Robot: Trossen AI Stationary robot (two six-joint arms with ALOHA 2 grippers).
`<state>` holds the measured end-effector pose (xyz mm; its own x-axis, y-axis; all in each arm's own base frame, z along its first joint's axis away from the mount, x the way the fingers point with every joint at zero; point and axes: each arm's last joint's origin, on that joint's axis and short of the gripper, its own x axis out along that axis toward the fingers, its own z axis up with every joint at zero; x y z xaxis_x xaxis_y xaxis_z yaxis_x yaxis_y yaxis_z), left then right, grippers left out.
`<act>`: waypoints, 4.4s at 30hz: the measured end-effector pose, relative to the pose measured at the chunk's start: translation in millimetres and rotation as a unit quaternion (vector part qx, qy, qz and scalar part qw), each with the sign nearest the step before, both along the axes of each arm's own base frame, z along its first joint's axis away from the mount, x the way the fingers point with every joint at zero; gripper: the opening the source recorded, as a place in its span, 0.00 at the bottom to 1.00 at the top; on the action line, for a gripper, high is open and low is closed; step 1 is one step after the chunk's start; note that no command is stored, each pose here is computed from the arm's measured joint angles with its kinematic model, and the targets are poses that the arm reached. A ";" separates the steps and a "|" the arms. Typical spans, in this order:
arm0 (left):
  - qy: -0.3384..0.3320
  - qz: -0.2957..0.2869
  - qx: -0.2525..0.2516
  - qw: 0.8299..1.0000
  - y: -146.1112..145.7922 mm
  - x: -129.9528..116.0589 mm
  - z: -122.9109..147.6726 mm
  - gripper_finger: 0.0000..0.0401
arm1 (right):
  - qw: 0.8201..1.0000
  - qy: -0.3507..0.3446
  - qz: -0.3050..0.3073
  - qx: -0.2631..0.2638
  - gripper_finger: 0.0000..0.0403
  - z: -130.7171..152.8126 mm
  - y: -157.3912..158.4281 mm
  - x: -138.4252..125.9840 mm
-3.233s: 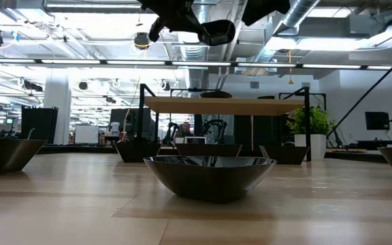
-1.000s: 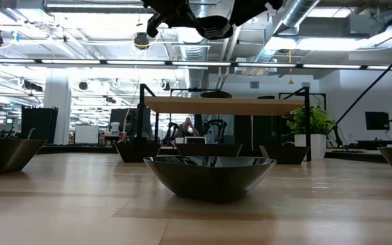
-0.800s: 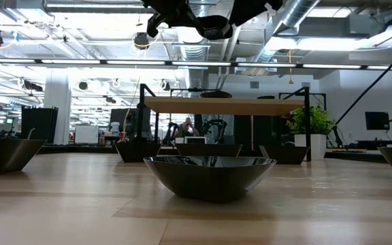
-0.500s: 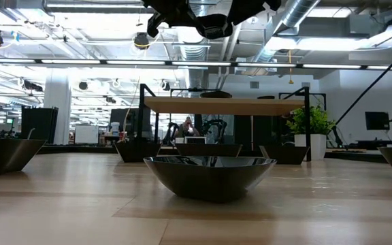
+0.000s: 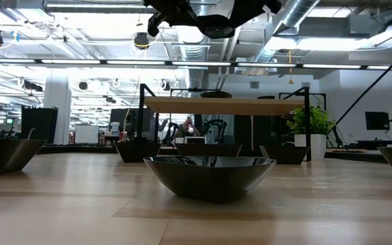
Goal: Pick & Place Mini shaped plates
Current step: Stack the leaf-shaped plate on top of the leaf-shaped plates on the shelf
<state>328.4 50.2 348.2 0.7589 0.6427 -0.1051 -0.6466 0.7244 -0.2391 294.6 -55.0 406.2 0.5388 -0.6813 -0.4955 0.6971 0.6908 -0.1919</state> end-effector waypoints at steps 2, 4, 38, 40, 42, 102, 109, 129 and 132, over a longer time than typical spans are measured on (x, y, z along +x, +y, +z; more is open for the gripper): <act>0.000 0.000 0.000 1.000 0.0 0.0 0.0 0.01 | 1.000 0.000 0.000 0.000 0.15 0.0 0.0 0.0; 0.000 -0.001 0.000 1.000 0.0 0.0 0.0 0.01 | 1.000 0.001 0.001 0.000 0.12 0.0 0.1 0.0; 0.011 0.091 0.092 0.992 -1.3 -80.7 27.8 0.41 | 0.951 -0.171 -0.169 0.196 0.00 -5.4 -38.2 -11.5; 0.008 0.095 0.093 0.991 -1.5 -93.3 24.5 0.41 | 0.928 -0.209 -0.197 0.238 0.00 -7.6 -40.6 -9.3; 0.005 0.100 0.093 0.991 -1.0 -104.2 21.9 0.41 | 0.905 -0.243 -0.224 0.269 0.00 -10.8 -39.6 -4.8; -0.016 -0.244 0.162 0.956 -0.4 -198.2 -54.5 0.40 | 0.767 -0.250 -0.381 0.451 0.00 -74.4 -110.8 18.5; -0.012 -0.244 0.157 0.957 0.3 -197.8 -59.3 0.40 | 0.765 -0.232 -0.383 0.462 0.00 -84.8 -112.9 24.3; -0.015 -0.244 0.159 0.957 0.1 -198.0 -58.6 0.40 | 0.767 -0.229 -0.389 0.455 0.00 -90.8 -123.4 24.7; -0.015 -0.244 0.159 0.956 0.1 -198.0 -58.5 0.40 | 0.767 -0.230 -0.391 0.454 0.00 -90.8 -124.7 24.0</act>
<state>130.4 50.3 289.7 0.9762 0.2071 0.0646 -0.2093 0.9774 0.0308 318.6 -179.7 315.5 0.4025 -0.3711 -0.8368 0.8158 -0.2693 0.5118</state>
